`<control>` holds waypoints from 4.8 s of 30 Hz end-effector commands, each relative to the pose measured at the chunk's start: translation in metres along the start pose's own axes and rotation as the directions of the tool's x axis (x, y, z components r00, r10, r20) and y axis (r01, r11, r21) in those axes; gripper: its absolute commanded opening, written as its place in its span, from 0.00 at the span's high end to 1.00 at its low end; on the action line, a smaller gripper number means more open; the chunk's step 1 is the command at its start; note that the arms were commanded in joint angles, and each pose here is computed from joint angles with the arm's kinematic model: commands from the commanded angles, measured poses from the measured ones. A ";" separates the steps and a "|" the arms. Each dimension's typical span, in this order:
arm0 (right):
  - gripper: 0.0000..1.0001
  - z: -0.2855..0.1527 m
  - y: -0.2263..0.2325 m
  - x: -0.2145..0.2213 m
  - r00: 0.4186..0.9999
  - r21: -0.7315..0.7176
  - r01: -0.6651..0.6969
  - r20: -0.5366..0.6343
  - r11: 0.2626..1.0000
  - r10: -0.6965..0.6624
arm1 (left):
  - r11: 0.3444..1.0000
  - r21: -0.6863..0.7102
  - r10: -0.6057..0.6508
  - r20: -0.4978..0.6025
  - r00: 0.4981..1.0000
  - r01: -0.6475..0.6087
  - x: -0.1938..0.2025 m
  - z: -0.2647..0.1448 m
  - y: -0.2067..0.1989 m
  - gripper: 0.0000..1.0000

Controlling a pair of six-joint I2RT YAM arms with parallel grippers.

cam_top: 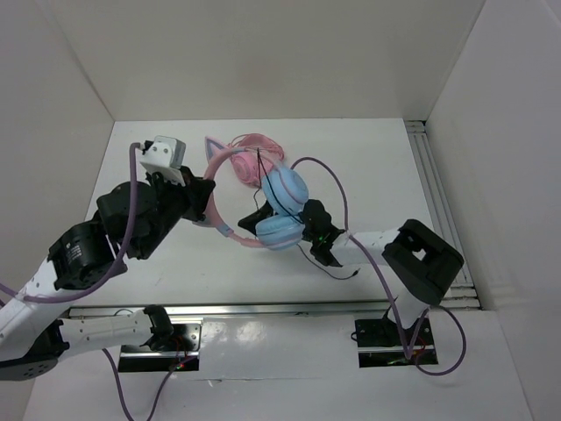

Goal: Wrap the headphones

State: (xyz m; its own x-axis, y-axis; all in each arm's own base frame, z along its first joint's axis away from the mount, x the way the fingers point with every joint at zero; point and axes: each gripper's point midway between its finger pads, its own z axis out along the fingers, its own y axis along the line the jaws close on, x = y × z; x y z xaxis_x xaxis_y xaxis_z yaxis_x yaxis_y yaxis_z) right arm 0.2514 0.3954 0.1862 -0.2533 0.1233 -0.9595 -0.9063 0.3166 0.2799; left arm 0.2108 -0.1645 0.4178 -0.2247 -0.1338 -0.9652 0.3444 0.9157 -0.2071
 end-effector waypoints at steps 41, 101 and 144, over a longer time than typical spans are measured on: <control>1.00 -0.074 0.057 -0.060 0.829 0.328 0.509 -0.434 0.796 -0.352 | 0.830 -0.445 0.042 -0.552 0.833 -0.336 0.146 0.135 0.130 1.00; 0.93 -0.076 -0.129 -0.067 0.975 0.466 0.200 -0.179 0.862 -0.130 | 0.977 0.178 0.166 -0.269 0.949 -0.121 0.066 -0.002 -0.029 1.00; 0.80 0.003 -0.066 0.063 0.968 0.037 -0.202 -0.146 0.979 0.205 | 0.947 -0.055 -0.307 0.138 0.942 0.317 -0.043 0.003 -0.007 1.00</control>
State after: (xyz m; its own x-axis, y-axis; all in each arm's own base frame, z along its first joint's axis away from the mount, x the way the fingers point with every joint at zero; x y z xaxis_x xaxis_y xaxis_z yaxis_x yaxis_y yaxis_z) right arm 0.2890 0.3751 0.0870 -0.5424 -0.0111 -0.8400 -0.7899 0.3472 0.5054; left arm 0.2189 -0.1682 0.4097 -0.2876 -0.2474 -0.9252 0.2093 0.9265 -0.3128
